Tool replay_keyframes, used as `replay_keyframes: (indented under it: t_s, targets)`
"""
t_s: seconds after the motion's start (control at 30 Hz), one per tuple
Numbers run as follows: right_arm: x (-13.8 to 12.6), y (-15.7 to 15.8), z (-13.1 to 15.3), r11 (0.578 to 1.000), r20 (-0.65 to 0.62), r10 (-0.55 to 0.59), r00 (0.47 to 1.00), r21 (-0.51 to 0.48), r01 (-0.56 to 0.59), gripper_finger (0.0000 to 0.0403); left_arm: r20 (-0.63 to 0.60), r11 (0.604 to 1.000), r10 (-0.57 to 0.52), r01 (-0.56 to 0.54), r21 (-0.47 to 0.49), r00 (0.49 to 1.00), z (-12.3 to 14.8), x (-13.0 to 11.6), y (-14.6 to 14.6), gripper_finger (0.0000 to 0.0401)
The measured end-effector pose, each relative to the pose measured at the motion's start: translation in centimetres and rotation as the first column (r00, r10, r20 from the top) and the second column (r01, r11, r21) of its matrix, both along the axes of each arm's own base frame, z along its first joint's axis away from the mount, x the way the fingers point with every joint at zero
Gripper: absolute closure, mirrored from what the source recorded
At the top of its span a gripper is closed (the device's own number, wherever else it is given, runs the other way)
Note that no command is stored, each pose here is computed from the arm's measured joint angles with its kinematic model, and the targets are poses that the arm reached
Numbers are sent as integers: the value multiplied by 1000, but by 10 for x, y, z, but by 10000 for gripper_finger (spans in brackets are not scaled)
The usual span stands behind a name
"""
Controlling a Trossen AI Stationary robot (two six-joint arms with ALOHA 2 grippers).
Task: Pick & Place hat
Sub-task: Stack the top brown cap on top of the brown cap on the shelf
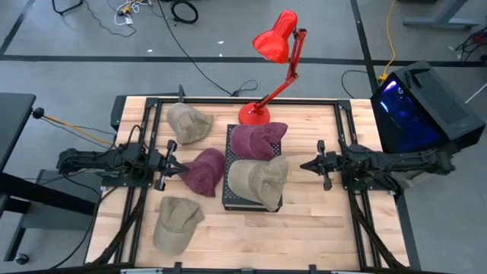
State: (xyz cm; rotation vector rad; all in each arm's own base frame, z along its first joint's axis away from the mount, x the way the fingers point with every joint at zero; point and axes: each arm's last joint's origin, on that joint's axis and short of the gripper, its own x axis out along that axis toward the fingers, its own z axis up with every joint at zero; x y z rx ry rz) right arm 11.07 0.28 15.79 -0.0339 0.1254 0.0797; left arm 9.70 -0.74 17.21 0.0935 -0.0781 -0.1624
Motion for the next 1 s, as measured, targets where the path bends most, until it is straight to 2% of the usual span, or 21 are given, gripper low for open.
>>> replay_keyframes:
  t_s: [0.17, 1.0]
  targets:
    - [-4, 0, -1, 1000, -9, -1, 1000, 0, 1, 403, 0, 1000, 0, 0, 0, 1000, 0, 0, 0, 376]
    - [-14, 0, 12, 1000, 151, -3, 988, 10, 2, 403, 0, 1000, 0, 0, 0, 1000, 0, 0, 0, 376]
